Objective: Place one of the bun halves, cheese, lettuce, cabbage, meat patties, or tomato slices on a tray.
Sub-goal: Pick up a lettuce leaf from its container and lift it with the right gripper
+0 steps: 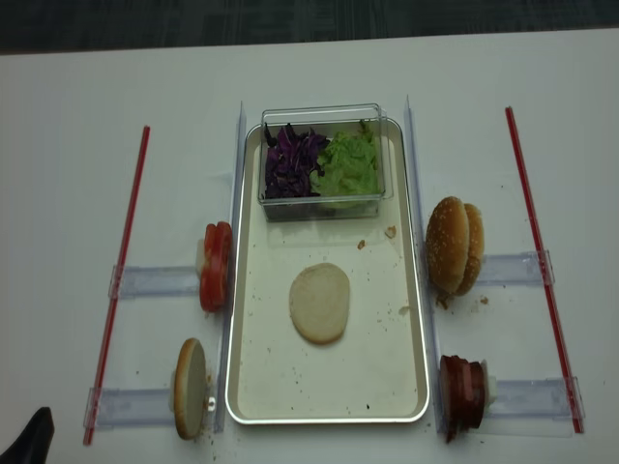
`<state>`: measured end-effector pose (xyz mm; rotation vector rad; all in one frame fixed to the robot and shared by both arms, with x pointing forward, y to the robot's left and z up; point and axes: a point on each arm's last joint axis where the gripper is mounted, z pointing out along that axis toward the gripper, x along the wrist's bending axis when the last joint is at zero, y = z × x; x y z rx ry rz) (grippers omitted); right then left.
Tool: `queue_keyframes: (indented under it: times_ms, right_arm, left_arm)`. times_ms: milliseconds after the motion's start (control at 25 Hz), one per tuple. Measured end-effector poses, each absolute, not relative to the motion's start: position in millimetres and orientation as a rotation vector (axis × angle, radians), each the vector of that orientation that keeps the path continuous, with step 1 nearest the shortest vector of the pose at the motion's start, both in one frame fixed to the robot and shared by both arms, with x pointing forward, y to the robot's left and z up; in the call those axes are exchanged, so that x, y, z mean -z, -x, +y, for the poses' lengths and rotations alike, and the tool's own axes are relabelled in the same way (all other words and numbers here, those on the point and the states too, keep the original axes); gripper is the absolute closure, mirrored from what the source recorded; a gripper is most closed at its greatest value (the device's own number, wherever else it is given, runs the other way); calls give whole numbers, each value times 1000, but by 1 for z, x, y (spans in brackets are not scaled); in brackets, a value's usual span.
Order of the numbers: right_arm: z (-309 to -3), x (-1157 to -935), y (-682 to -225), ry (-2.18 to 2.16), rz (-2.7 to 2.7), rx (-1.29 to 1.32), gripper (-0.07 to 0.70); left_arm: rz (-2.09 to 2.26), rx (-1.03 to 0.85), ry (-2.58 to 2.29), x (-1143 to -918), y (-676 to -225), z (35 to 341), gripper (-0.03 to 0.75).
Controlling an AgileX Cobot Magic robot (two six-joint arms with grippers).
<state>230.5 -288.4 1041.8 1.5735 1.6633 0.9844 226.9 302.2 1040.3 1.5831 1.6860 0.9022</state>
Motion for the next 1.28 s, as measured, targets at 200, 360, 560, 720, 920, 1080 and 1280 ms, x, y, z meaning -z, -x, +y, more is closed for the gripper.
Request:
queue_keyframes:
  times_ms: [200,360,560,720,920,1080,1280]
  right_arm:
    - [-288,-1042,-231,-1574,1663,-984,-46]
    - [-288,-1042,-231,-1574,1663,-984,-46]
    - [-288,-1042,-231,-1574,1663,-984,-46]
    - [-288,-1042,-231,-1574,1663,-984,-46]
    - [-288,-1042,-231,-1574,1663,-984,-46]
    - [-288,-1042,-231,-1574,1663,-984,-46]
    - [-288,-1042,-231,-1574,1663,-984,-46]
  left_arm:
    - [1686,-902,-1583,-1040,-227,302,97]
    - [1686,-902,-1583,-1040,-227,302,97]
    - [1686,-902,-1583,-1040,-227,302,97]
    - [1686,-902,-1583,-1040,-227,302,97]
    - [1686,-902,-1583,-1040,-227,302,97]
    - [1686,-902,-1583,-1040,-227,302,97]
    - [1686,-902,-1583,-1040,-227,302,97]
